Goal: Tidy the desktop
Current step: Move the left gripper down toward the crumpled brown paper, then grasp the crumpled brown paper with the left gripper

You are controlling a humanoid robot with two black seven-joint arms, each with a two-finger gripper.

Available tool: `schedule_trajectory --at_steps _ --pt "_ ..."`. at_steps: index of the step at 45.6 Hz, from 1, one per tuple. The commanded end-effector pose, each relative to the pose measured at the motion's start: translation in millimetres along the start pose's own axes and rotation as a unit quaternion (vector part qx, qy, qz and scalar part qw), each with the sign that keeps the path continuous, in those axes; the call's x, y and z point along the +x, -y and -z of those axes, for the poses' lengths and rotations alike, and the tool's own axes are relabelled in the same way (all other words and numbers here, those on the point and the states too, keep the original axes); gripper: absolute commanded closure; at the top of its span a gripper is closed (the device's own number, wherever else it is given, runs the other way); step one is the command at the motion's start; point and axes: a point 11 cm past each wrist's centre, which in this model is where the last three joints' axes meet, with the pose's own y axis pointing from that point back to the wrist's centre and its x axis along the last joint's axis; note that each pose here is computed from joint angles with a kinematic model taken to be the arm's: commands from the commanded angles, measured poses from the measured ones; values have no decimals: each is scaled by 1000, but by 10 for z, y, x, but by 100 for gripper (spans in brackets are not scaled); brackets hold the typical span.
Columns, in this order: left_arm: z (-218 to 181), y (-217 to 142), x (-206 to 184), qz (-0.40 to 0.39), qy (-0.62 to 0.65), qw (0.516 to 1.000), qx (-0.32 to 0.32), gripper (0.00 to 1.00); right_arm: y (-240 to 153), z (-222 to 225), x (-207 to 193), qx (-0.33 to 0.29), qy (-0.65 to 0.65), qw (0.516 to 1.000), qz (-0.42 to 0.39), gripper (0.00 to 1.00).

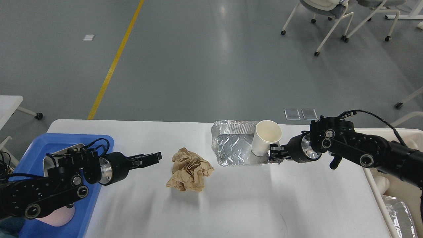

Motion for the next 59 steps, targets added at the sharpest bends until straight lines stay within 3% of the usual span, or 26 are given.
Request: schedule_trajectory --at_steps 1,15,28,32,39,46,55,59 --pt "-130 205 -120 7 -8 1000 -12 3 6 -1 -7 0 0 1000 1 100" --pt "-377 649 -369 15 -51 998 -39 3 -15 -7 11 1 2 1000 -2 100" --pt "-492 732 -487 24 -65 996 -53 4 -11 33 17 8 3 1000 -3 100" --pt "-538 755 -559 29 -68 995 -62 8 -8 39 15 8 3 1000 -3 100" --pt "-693 770 -634 36 -69 991 -105 30 -15 27 20 7 3 1000 -4 100" --pt "-719 799 -647 37 -66 992 -104 48 -32 36 41 10 5 1000 -6 100" --pt "-655 809 -741 48 -61 993 -93 93 -32 37 42 10 5 1000 -7 100" --pt "-590 812 -773 51 -54 994 -85 100 -32 43 48 11 5 1000 -8 100"
